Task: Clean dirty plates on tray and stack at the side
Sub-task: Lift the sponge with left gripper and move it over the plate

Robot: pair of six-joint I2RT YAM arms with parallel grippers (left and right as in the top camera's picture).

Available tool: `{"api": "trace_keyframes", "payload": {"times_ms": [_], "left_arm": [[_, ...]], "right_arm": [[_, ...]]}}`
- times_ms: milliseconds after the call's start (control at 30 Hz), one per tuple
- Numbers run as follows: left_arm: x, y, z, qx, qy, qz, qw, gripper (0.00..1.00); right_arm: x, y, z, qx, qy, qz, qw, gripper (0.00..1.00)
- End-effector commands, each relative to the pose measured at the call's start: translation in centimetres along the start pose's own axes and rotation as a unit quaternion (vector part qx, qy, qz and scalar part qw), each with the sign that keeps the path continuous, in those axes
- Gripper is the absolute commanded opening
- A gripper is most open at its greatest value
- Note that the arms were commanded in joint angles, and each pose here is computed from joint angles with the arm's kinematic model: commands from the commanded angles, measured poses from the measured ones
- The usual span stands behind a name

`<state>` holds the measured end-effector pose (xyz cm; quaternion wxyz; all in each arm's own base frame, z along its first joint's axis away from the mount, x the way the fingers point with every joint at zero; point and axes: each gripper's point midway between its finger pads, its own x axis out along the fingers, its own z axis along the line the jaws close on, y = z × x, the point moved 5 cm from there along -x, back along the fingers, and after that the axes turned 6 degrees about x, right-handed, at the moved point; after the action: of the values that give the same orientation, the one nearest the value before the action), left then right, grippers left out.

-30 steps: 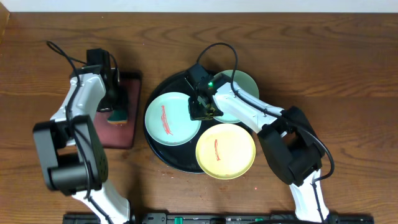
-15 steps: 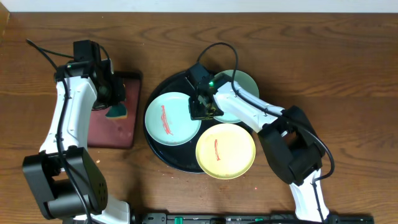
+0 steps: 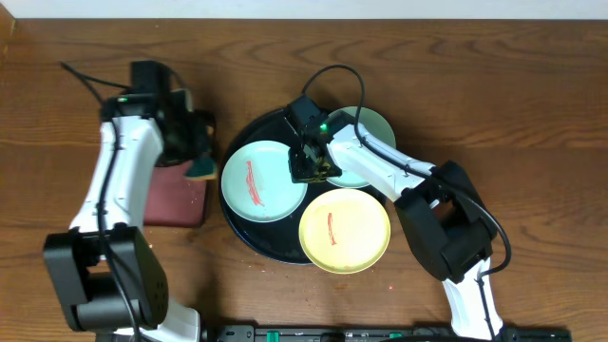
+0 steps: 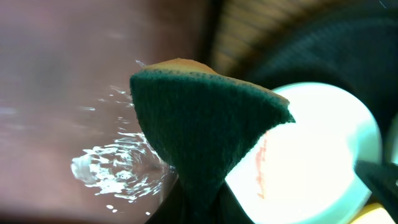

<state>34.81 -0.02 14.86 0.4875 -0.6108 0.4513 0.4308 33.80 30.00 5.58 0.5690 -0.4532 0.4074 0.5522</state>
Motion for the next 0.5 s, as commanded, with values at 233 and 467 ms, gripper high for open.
{"api": "trace_keyframes", "payload": {"times_ms": [233, 467], "left_arm": [[6.8, 4.5, -3.4, -0.071, -0.043, 0.039, 0.996, 0.07], [9.3, 4.8, -5.0, -0.054, -0.041, 0.040, 0.997, 0.07]], "right_arm": [[1.4, 0.0, -1.0, -0.002, 0.011, 0.013, 1.000, 0.01], [1.4, 0.0, -1.0, -0.002, 0.011, 0.013, 1.000, 0.01]]}}
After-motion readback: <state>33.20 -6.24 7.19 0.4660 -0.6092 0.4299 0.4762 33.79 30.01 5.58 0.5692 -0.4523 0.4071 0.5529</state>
